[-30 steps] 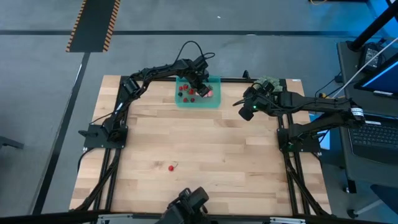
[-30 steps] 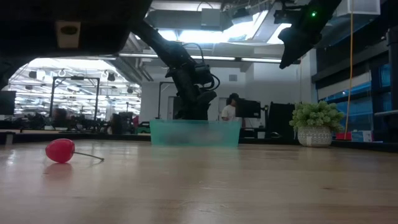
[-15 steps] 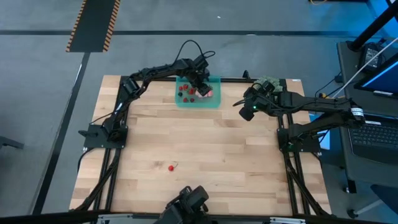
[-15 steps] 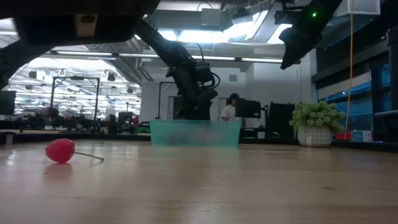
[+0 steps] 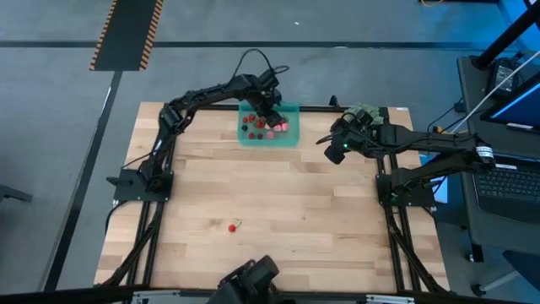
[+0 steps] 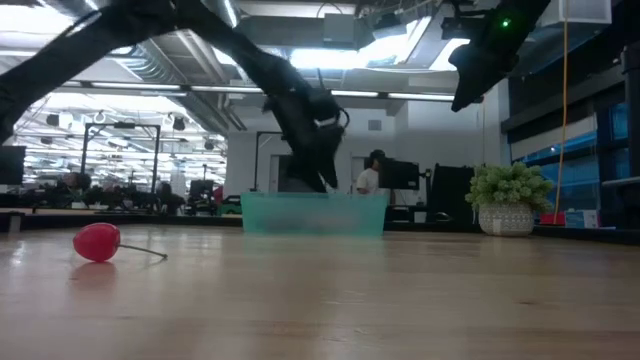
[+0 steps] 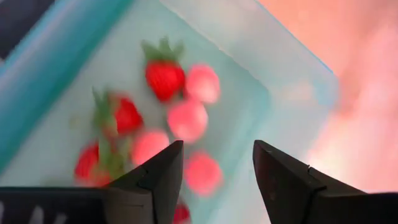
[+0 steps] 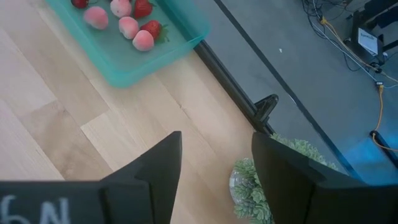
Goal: Pick and placing Produce into tupperware
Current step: Put the red cherry into the green container
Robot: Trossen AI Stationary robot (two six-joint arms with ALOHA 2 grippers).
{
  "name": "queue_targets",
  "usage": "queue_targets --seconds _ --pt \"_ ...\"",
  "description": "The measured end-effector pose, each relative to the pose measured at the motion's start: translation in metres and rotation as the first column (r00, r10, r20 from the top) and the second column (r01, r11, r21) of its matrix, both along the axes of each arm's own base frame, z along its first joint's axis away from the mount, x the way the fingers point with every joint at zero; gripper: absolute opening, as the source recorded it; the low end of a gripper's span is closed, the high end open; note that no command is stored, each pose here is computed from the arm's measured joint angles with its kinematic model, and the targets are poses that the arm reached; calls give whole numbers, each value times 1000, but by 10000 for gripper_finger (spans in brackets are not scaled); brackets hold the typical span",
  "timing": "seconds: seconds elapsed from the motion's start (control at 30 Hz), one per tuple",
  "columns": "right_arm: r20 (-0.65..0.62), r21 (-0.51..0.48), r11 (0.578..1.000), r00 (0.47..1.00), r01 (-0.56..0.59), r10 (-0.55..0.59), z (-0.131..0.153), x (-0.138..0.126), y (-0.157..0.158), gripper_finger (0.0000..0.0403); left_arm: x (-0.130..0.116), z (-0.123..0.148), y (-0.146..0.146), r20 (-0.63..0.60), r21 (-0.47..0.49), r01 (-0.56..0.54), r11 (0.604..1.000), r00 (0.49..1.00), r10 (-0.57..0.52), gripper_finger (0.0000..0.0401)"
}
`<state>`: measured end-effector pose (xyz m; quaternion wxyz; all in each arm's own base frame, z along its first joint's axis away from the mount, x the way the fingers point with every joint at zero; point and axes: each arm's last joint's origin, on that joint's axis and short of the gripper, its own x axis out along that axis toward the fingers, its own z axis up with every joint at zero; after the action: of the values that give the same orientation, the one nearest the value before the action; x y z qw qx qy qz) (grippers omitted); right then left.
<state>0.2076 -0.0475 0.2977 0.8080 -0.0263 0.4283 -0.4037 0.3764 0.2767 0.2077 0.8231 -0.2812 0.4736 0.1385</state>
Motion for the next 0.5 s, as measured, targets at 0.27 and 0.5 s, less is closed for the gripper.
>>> queue_targets --seconds 0.27,0.5 --pt "13 47 999 1000 -22 21 -1 1 1 197 -28 73 -75 -205 -2 123 992 971 -121 178" --pt "27 51 999 1000 -11 9 0 1 1 197 -46 118 -157 -336 98 278 956 913 -231 178"
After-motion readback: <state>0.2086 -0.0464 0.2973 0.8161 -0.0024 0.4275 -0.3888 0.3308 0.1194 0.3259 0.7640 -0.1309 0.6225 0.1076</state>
